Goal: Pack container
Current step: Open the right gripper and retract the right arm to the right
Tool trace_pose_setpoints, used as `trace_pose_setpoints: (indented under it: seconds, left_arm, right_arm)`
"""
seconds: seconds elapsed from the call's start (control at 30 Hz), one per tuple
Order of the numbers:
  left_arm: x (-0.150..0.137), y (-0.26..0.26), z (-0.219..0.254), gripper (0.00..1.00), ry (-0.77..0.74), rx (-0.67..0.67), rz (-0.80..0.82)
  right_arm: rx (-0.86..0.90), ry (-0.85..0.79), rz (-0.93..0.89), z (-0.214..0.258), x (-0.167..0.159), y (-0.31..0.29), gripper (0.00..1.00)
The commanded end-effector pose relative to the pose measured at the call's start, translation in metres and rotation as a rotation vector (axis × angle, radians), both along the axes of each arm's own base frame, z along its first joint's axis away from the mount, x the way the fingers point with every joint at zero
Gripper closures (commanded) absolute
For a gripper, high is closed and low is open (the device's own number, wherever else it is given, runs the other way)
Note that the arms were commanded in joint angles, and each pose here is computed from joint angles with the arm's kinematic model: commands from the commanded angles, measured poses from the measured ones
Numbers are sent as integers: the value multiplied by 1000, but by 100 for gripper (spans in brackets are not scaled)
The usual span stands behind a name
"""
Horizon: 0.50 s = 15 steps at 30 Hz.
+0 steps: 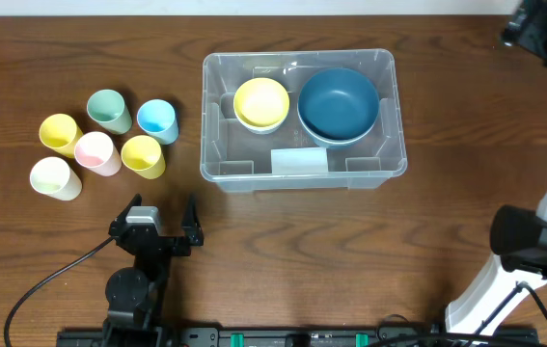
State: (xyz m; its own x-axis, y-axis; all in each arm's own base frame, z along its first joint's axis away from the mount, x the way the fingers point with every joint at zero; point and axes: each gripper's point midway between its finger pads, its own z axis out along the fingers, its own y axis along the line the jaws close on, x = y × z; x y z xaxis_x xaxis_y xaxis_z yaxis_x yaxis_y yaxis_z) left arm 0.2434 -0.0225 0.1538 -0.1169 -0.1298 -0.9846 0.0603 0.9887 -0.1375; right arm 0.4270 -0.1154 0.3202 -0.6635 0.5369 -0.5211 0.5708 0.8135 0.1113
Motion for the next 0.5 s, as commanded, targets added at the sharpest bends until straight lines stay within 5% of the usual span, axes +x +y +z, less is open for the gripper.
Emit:
trace_pose_setpoints:
  seconds: [0.0, 0.33, 0.47]
  left_arm:
    - [0, 3, -17, 2, 48, 10, 15]
    - [-17, -31, 53, 2, 4, -196, -177]
    - [-23, -26, 100, 2, 72, -151, -150]
  right_arm:
    - [45, 0, -83, -4, -4, -13, 1]
    - [46, 6, -117, -7, -8, -27, 1]
    - [46, 6, -116, -7, -8, -27, 1]
